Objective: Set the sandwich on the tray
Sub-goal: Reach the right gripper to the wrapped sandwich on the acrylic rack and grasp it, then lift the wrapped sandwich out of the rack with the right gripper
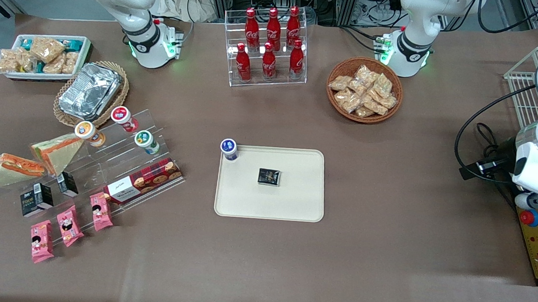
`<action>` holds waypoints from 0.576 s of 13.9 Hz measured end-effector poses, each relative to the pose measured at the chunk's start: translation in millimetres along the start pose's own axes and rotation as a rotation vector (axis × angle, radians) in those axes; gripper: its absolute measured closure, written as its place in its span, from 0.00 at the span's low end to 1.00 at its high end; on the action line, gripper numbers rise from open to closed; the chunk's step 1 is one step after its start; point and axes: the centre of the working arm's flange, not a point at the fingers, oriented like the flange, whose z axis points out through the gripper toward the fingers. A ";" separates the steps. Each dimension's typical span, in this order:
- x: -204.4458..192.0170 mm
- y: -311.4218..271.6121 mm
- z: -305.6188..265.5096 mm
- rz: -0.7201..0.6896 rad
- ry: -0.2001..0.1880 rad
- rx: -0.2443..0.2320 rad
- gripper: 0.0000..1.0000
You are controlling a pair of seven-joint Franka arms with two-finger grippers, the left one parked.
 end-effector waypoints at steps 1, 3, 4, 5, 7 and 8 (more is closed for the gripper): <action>0.7 0.6 8.1 0.010 -0.016 0.006 0.02; 1.2 2.2 22.6 0.034 -0.046 0.019 0.03; 1.4 3.5 28.9 0.053 -0.057 0.022 0.03; 1.5 4.3 33.2 0.069 -0.062 0.023 0.03; 0.2 2.5 37.8 0.095 -0.069 0.022 0.05; -0.6 0.8 39.3 0.109 -0.071 0.022 0.05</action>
